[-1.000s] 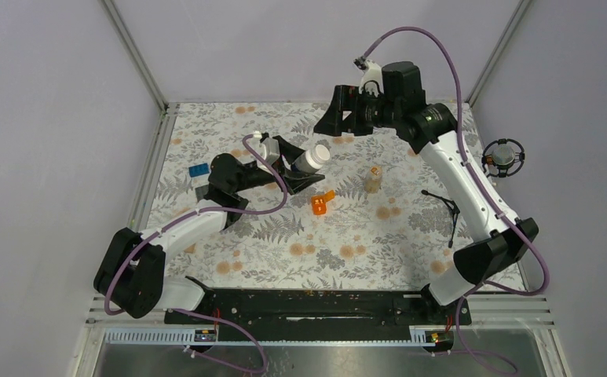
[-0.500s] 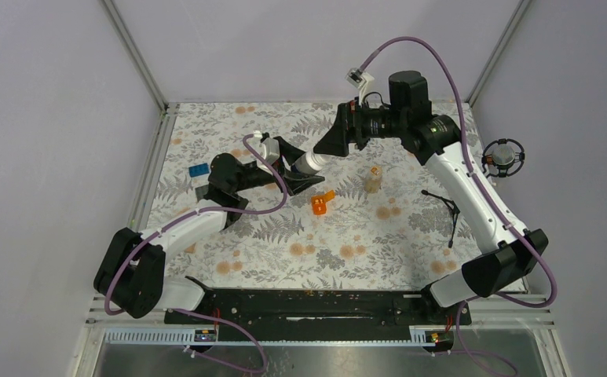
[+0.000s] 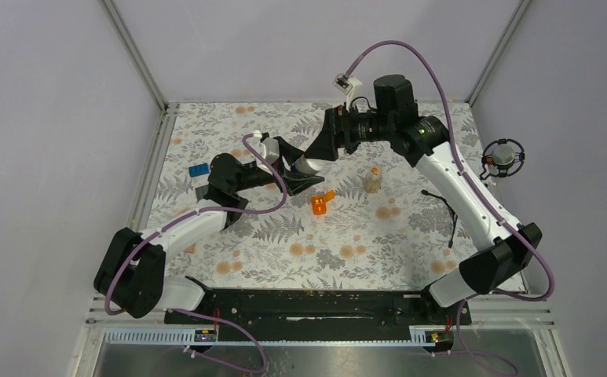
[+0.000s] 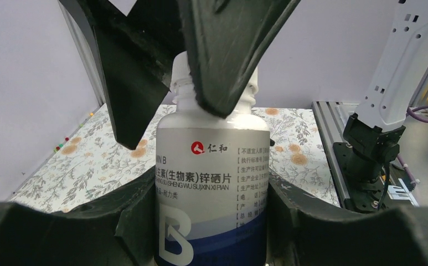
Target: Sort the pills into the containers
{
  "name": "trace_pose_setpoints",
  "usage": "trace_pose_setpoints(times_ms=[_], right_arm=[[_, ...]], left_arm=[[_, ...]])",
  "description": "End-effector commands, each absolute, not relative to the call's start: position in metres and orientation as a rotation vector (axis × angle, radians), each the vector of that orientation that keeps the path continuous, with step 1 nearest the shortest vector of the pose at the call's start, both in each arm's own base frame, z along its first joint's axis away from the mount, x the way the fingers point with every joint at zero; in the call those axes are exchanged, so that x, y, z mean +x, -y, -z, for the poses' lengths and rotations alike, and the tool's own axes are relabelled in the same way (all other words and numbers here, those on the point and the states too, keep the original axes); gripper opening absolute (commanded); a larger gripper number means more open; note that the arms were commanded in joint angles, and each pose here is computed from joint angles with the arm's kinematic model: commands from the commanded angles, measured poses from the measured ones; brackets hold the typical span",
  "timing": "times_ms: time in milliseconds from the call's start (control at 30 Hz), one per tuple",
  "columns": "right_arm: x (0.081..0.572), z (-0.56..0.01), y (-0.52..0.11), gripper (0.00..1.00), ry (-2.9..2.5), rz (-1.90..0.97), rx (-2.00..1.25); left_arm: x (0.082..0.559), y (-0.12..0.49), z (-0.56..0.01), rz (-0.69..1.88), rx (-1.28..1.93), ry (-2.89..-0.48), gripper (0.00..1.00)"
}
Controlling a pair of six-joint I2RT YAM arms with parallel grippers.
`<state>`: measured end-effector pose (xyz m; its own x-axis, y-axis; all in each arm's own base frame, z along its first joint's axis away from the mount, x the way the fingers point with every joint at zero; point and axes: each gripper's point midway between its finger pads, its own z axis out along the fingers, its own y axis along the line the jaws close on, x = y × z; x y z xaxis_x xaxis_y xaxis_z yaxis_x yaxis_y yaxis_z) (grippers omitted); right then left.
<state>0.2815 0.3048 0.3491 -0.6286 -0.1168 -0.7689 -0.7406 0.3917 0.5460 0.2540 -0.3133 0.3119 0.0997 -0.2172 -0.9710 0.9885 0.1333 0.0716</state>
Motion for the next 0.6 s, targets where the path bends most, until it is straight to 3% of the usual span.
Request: trace_pose_setpoints(times_ms=[0, 233, 567], right_arm=[[0.304, -0.348, -0.307, 0.90, -2.042, -1.153, -0.628], [0.327, -0.351, -0.317, 0.92, -2.099, -1.185, -0.441], [0.320, -0.388, -0.315, 0.97, -1.982, -1.289, -0.392]], left_arm=[[0.243, 0.311, -0.347, 1.144, 1.030, -0.884, 0.00], [0.242, 0.312, -0.346, 1.158, 1.030, -0.883, 0.00], [0.249, 0.310, -0.345, 1.144, 0.970, -0.901, 0.00]])
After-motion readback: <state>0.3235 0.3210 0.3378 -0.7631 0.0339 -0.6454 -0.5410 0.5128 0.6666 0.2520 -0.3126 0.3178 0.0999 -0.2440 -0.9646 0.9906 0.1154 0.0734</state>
